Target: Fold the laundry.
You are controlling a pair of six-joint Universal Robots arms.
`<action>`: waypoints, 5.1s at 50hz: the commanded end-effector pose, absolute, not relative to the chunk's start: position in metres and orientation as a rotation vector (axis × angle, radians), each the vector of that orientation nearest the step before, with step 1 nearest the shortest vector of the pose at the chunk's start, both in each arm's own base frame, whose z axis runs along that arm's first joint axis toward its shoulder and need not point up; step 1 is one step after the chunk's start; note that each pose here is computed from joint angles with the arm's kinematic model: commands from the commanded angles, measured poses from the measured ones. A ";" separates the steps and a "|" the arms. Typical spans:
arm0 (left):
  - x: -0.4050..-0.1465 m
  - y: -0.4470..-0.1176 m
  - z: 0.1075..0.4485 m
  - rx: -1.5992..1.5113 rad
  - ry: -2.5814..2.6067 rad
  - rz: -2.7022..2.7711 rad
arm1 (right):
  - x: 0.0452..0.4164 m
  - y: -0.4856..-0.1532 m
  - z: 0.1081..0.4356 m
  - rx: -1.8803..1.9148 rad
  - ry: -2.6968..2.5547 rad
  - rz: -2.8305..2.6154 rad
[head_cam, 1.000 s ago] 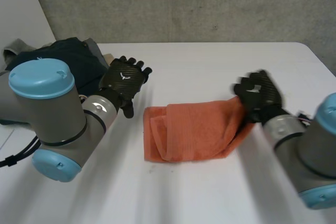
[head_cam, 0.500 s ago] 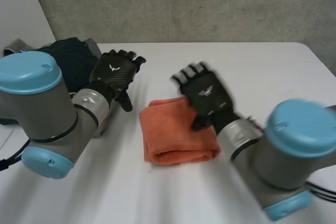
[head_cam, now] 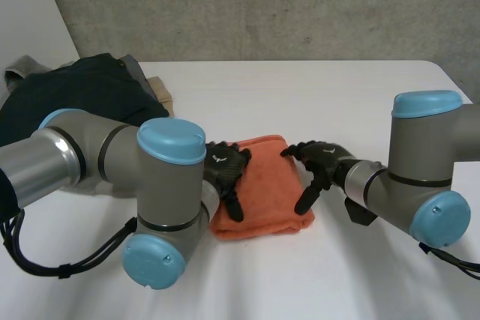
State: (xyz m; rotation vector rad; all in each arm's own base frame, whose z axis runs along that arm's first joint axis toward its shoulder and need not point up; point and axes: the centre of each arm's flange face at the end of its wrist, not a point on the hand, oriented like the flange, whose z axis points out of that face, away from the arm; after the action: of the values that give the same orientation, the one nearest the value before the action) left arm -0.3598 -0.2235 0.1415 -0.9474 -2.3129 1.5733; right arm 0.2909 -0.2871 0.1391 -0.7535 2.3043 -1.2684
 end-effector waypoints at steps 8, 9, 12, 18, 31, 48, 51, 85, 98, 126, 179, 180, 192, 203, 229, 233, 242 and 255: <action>-0.344 -0.234 0.165 -0.952 -2.294 1.615 | 0.289 -0.285 0.150 -0.808 2.334 -1.400; -0.345 -0.234 0.172 -0.964 -2.262 1.630 | 0.286 -0.285 0.155 -0.797 2.334 -1.432; -0.351 -0.232 0.197 -0.991 -2.142 1.683 | 0.277 -0.282 0.172 -0.750 2.315 -1.572; -0.356 -0.241 0.249 -1.015 -1.869 1.744 | 0.263 -0.260 0.175 -0.700 2.329 -1.613; -0.376 -0.209 0.279 -1.251 -1.409 1.453 | 0.278 -0.228 0.131 -0.606 2.289 -1.443; -0.375 -0.205 0.280 -1.252 -1.411 1.449 | 0.310 -0.236 0.102 -0.652 2.252 -1.407; -0.375 -0.205 0.279 -1.251 -1.415 1.447 | 0.309 -0.250 0.112 -0.599 2.194 -1.553; -0.373 -0.197 0.308 -1.238 -1.353 1.540 | 0.106 -0.549 0.152 -0.016 2.208 -2.327; -0.378 -0.203 0.310 -1.230 -1.344 1.563 | 0.073 -0.552 0.133 0.125 2.314 -2.337; -0.378 -0.204 0.308 -1.208 -1.372 1.558 | 0.037 -0.518 0.159 -0.046 2.464 -1.935; -0.377 -0.200 0.298 -1.207 -1.420 1.531 | 0.031 -0.538 0.130 0.348 2.294 -1.952; -0.377 -0.200 0.297 -1.207 -1.421 1.530 | 0.033 -0.538 0.130 0.327 2.290 -1.940; -0.377 -0.199 0.296 -1.206 -1.423 1.525 | 0.076 -0.503 0.127 0.200 2.342 -1.697; -0.379 -0.196 0.295 -1.212 -1.418 1.516 | 0.067 -0.507 0.151 0.249 2.340 -1.849; -0.377 -0.197 0.288 -1.207 -1.448 1.502 | 0.016 -0.539 0.114 0.095 2.332 -1.841; -0.376 -0.198 0.287 -1.208 -1.451 1.501 | 0.017 -0.538 0.108 0.088 2.333 -1.819; -0.376 -0.198 0.288 -1.206 -1.454 1.503 | 0.018 -0.538 0.108 0.090 2.334 -1.817; -0.373 -0.194 0.304 -1.204 -1.414 1.545 | -0.041 -0.533 0.125 0.841 2.175 -1.865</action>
State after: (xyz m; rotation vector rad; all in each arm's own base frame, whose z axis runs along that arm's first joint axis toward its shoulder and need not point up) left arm -0.3747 -0.1956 0.2970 -1.2046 -1.4306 1.5275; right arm -0.0192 -0.5406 0.1121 0.5014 2.3173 -1.8956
